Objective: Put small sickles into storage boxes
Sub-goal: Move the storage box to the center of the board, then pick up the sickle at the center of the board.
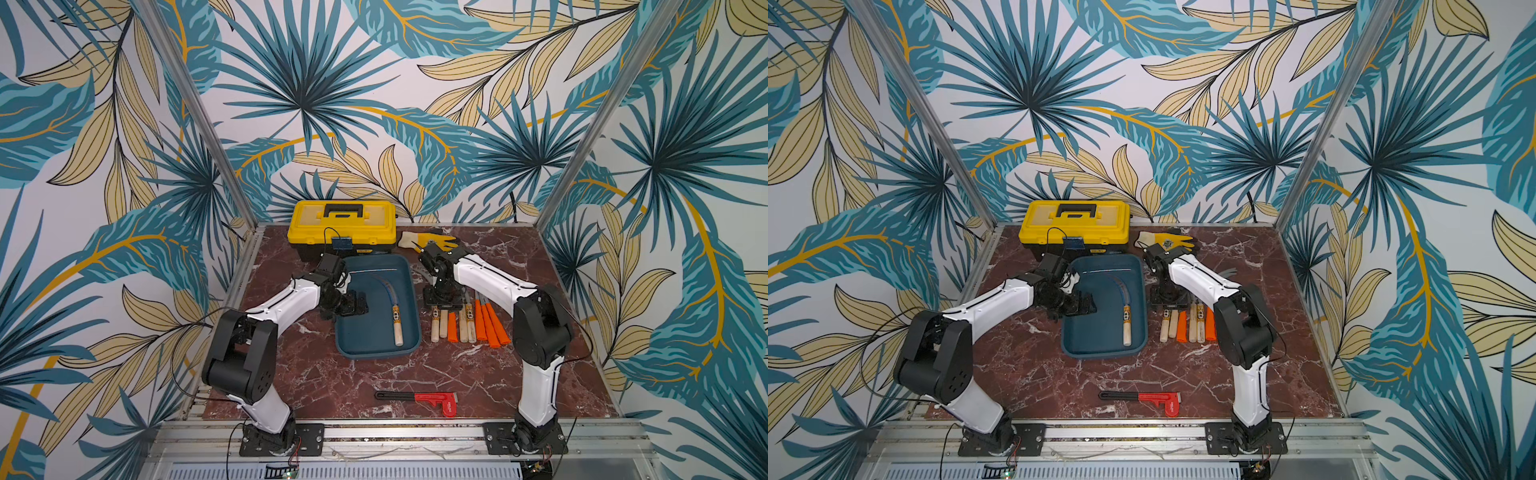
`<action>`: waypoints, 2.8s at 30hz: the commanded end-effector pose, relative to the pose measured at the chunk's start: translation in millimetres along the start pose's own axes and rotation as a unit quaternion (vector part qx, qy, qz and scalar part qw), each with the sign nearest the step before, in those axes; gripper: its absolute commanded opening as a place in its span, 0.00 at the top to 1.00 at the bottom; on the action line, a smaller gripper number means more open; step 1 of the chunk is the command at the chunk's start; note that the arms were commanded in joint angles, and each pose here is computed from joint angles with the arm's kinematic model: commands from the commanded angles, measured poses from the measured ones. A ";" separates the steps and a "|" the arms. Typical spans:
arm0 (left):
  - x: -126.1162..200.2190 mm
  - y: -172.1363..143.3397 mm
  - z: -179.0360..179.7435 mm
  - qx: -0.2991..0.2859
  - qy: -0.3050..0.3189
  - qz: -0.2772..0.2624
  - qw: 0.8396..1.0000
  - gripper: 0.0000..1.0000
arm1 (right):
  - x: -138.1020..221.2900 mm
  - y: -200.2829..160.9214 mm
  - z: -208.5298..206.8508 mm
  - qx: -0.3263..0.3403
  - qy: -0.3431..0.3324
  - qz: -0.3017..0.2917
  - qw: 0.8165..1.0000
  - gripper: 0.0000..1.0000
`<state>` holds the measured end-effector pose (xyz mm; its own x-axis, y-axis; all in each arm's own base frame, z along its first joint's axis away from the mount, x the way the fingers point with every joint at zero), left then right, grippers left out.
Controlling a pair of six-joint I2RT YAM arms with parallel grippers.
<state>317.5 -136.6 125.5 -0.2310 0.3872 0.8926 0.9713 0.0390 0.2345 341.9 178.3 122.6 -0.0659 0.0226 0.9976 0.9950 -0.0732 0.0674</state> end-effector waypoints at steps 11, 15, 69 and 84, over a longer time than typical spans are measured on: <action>64.0 -16.5 -14.0 -0.029 0.001 -0.033 0.999 0.01 | -30.6 5.9 -1.4 -0.005 -0.004 0.026 1.000 0.55; 79.9 -17.5 -23.8 -0.030 -0.015 -0.044 0.998 0.01 | -38.2 8.9 -0.6 -0.006 -0.003 0.027 1.000 0.56; 108.2 -36.5 -103.3 -0.099 -0.084 -0.062 0.989 0.01 | -12.9 24.5 -27.6 -0.062 0.027 0.009 0.998 1.00; 120.9 -30.4 -108.3 -0.111 -0.087 -0.085 0.986 0.01 | 32.9 20.9 -30.4 -0.050 0.042 -0.015 0.998 1.00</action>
<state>253.0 -191.5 253.3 -0.3238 0.5409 0.7763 0.9010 -0.0742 0.4275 365.4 148.9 137.7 -0.0992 -0.0470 0.9940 0.9785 -0.1861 0.0889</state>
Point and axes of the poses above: each gripper's point midway between its finger pads, its own x axis back along the fingers, its own z axis along the line the jaws close on, y = z × x, the point moved 5 cm from there along x, back along the fingers, and after that the axes turned 2 degrees about -x, right-handed, at the moved point
